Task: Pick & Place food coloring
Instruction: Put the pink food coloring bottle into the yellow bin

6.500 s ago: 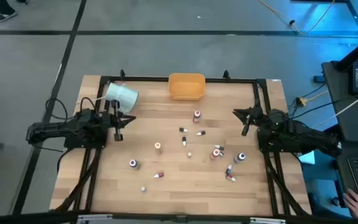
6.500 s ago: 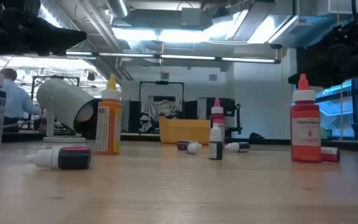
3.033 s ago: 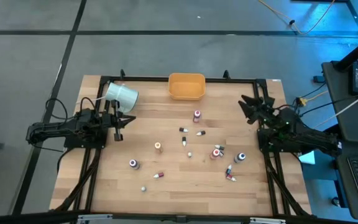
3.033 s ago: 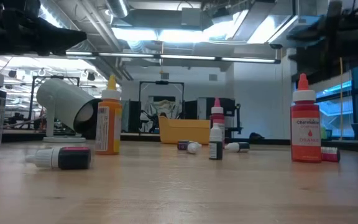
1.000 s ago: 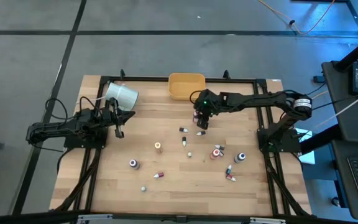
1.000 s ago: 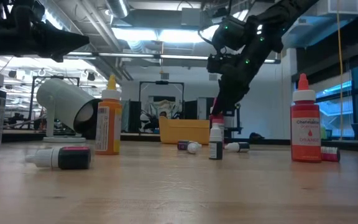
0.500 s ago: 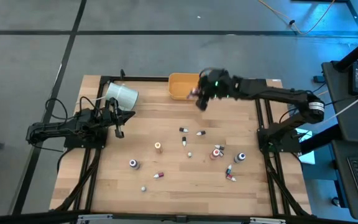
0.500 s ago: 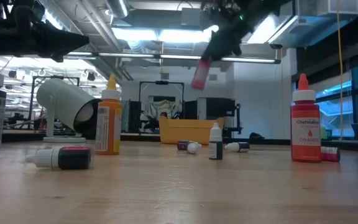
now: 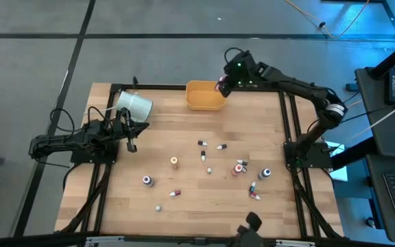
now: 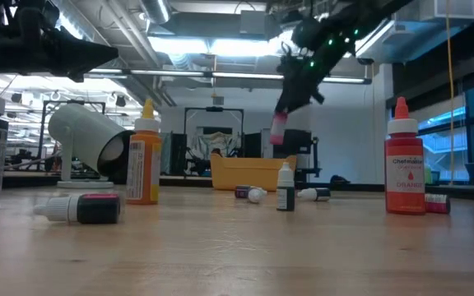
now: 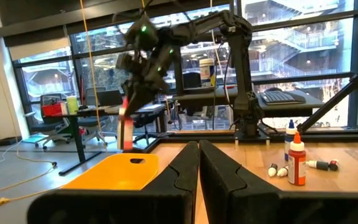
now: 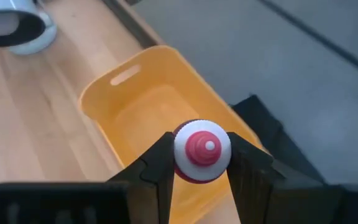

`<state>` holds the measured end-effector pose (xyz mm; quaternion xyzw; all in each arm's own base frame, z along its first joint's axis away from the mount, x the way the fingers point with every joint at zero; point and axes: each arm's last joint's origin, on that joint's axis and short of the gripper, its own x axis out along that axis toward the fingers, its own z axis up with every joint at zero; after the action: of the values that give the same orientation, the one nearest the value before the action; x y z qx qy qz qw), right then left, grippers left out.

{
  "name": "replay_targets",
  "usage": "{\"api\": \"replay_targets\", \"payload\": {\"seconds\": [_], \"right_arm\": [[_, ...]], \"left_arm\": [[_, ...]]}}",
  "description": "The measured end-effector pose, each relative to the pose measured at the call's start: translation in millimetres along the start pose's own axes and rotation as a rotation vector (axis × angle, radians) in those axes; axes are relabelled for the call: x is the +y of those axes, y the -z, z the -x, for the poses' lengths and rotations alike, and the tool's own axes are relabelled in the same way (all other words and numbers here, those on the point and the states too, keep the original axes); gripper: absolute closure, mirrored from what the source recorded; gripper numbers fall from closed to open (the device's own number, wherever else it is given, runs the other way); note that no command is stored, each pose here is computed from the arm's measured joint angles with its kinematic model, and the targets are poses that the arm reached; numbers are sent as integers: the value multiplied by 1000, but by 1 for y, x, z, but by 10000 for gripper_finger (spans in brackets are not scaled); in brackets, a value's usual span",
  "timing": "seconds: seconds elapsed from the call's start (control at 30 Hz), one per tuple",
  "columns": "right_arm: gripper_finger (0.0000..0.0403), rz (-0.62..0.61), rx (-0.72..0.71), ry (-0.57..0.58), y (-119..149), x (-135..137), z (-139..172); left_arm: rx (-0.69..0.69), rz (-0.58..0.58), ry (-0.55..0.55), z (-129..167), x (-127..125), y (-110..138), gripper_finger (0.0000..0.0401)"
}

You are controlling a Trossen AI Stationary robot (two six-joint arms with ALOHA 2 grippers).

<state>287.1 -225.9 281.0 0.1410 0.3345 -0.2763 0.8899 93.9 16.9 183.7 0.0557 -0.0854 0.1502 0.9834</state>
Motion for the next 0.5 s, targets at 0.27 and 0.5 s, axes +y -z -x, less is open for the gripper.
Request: {"api": "replay_targets", "payload": {"seconds": [0.27,0.5], "right_arm": [[281,14,68,53,15,-9,-49],[281,17,140,108,29,-14,-74]], "left_arm": [[1,1,0,0,0,0,389],[0,1,0,0,0,0,392]]}}
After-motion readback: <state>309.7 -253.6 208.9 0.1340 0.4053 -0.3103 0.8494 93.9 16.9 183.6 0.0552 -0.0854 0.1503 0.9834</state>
